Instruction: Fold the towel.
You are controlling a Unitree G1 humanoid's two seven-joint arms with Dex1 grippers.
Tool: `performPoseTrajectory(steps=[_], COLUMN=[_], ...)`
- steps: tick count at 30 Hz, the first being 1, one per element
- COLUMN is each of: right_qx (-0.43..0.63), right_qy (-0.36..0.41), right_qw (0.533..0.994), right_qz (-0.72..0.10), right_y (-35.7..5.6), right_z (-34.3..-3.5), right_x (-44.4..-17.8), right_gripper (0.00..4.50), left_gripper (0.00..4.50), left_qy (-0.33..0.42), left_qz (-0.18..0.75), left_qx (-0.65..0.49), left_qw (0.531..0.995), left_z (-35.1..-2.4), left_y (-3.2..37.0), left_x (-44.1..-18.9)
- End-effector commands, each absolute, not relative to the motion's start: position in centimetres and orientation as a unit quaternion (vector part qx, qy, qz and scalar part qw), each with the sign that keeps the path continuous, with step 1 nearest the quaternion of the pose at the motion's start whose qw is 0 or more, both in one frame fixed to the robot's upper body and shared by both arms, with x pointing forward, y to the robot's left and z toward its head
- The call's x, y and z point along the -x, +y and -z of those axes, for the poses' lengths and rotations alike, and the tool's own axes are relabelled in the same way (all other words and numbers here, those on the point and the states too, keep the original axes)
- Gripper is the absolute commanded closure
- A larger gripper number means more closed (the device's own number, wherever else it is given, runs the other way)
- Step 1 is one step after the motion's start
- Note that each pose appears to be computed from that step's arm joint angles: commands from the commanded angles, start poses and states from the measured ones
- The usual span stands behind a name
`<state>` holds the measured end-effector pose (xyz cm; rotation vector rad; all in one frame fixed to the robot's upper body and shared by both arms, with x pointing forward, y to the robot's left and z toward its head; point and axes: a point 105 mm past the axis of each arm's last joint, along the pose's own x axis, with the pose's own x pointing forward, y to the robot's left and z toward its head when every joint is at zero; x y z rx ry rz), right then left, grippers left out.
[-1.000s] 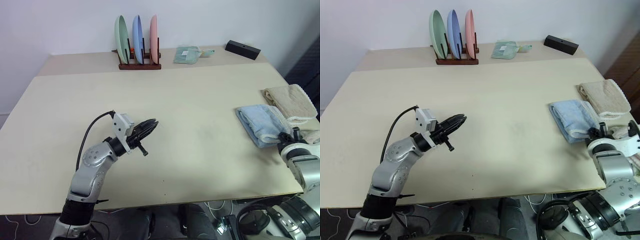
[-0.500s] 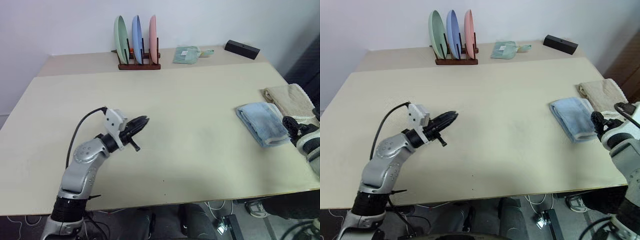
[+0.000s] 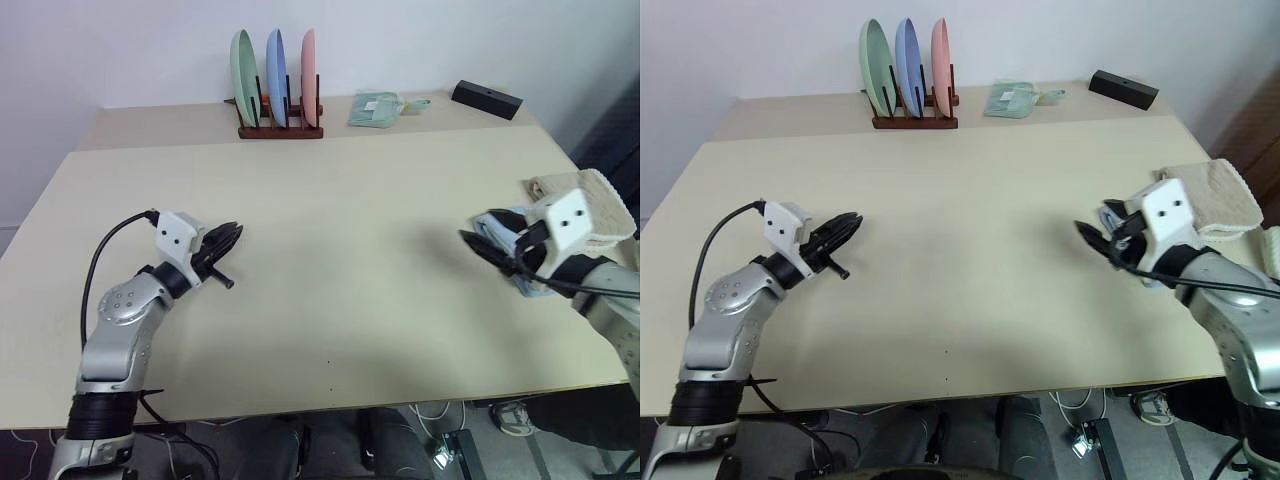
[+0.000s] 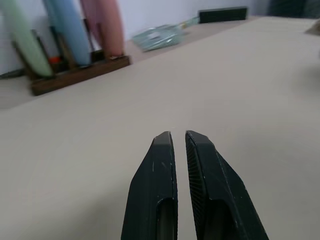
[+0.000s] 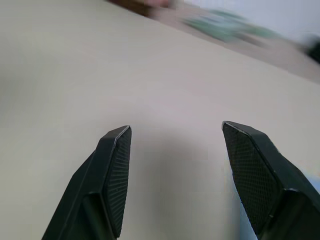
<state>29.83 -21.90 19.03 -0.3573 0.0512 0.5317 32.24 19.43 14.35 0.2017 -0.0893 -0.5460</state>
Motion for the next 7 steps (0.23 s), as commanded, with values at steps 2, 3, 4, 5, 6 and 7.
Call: performPoseTrajectory(steps=[2, 3, 4, 5, 6, 7], right_qx=[0.179, 0.178, 0.183, 0.184, 0.184, 0.185], right_qy=[0.006, 0.005, 0.006, 0.007, 0.008, 0.008], right_qw=[0.932, 0.927, 0.922, 0.918, 0.916, 0.914], right_qz=[-0.316, -0.329, -0.34, -0.351, -0.357, -0.361], right_y=[-20.1, -19.5, -19.1, -18.7, -18.4, -18.4], right_z=[-18.5, -18.2, -17.8, -17.4, -17.3, -17.2], right_x=[-30.4, -30.7, -31.1, -31.3, -31.5, -31.7], right_gripper=[1.58, 1.58, 1.58, 1.58, 1.58, 1.58], left_gripper=[4.1, 4.1, 4.1, 4.1, 4.1, 4.1], left_qy=[-0.057, -0.053, -0.051, -0.048, -0.046, -0.045], left_qz=[0.265, 0.263, 0.26, 0.257, 0.255, 0.254], left_qx=[-0.115, -0.114, -0.113, -0.114, -0.114, -0.115], left_qw=[0.956, 0.957, 0.958, 0.959, 0.959, 0.959], left_z=[-14.8, -14.6, -14.3, -13.9, -13.7, -13.6], left_y=[19.7, 19.7, 19.7, 19.8, 19.8, 19.8], left_x=[-31.0, -30.5, -30.0, -29.5, -29.3, -29.2])
